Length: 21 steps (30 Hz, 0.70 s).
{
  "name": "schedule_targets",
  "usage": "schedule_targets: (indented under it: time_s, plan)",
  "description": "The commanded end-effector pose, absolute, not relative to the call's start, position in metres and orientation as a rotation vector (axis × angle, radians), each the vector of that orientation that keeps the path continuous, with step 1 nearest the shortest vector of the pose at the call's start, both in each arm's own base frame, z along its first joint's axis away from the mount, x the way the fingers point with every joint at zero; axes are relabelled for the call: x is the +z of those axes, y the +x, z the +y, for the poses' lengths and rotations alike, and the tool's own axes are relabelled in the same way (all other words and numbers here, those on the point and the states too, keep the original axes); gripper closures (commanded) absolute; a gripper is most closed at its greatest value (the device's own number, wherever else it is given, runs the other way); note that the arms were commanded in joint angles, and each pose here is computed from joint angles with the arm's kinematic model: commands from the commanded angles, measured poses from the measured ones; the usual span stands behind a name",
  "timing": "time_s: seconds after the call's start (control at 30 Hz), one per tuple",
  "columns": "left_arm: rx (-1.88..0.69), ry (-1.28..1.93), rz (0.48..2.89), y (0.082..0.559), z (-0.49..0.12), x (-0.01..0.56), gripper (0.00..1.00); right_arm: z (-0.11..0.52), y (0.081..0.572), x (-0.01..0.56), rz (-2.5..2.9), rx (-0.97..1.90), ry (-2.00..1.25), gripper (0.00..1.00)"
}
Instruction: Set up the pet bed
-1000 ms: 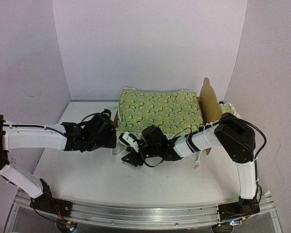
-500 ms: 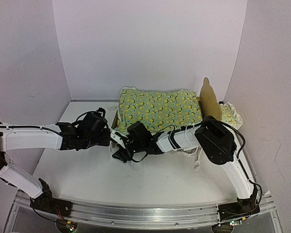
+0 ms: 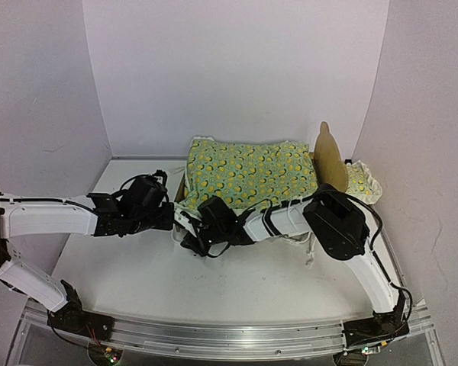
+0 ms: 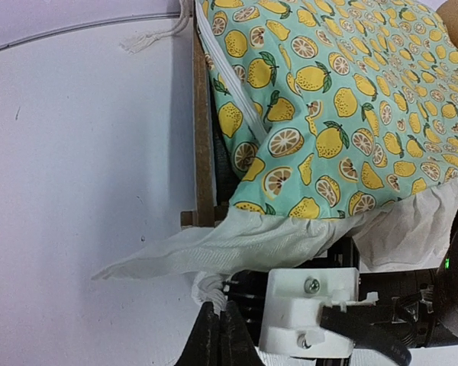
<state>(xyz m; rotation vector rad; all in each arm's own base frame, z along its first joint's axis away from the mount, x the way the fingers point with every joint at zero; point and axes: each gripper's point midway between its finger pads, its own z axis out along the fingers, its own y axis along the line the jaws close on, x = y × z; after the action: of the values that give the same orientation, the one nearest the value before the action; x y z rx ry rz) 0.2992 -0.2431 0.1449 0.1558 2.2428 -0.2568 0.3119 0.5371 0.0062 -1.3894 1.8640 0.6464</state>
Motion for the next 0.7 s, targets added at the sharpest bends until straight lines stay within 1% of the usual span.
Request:
schedule_targets:
  time_s: [0.0,0.07,0.17,0.37,0.5,0.67]
  plan:
    - [-0.363,0.160,2.194,0.298,-0.255,0.162,1.00,0.509,0.298,0.008,1.953,0.597,-1.397,0.85]
    - [-0.391,0.176,2.210,0.294,-0.258,0.158,1.00,0.507,0.290,0.022,1.947,0.636,-1.370,0.95]
    - [-0.445,0.202,2.245,0.285,-0.262,0.150,1.00,0.501,0.280,0.040,1.968,0.723,-1.293,1.00]
    - [-0.570,0.269,2.349,0.261,-0.273,0.125,1.00,0.490,0.262,0.058,2.051,0.892,-1.138,1.00]
    - [-0.674,0.252,2.412,0.245,-0.277,0.106,1.00,0.488,0.266,0.072,2.050,0.918,-1.043,1.00]
    - [-0.735,0.227,2.489,0.232,-0.279,0.079,1.00,0.498,0.276,0.097,1.974,0.947,-0.979,1.00]
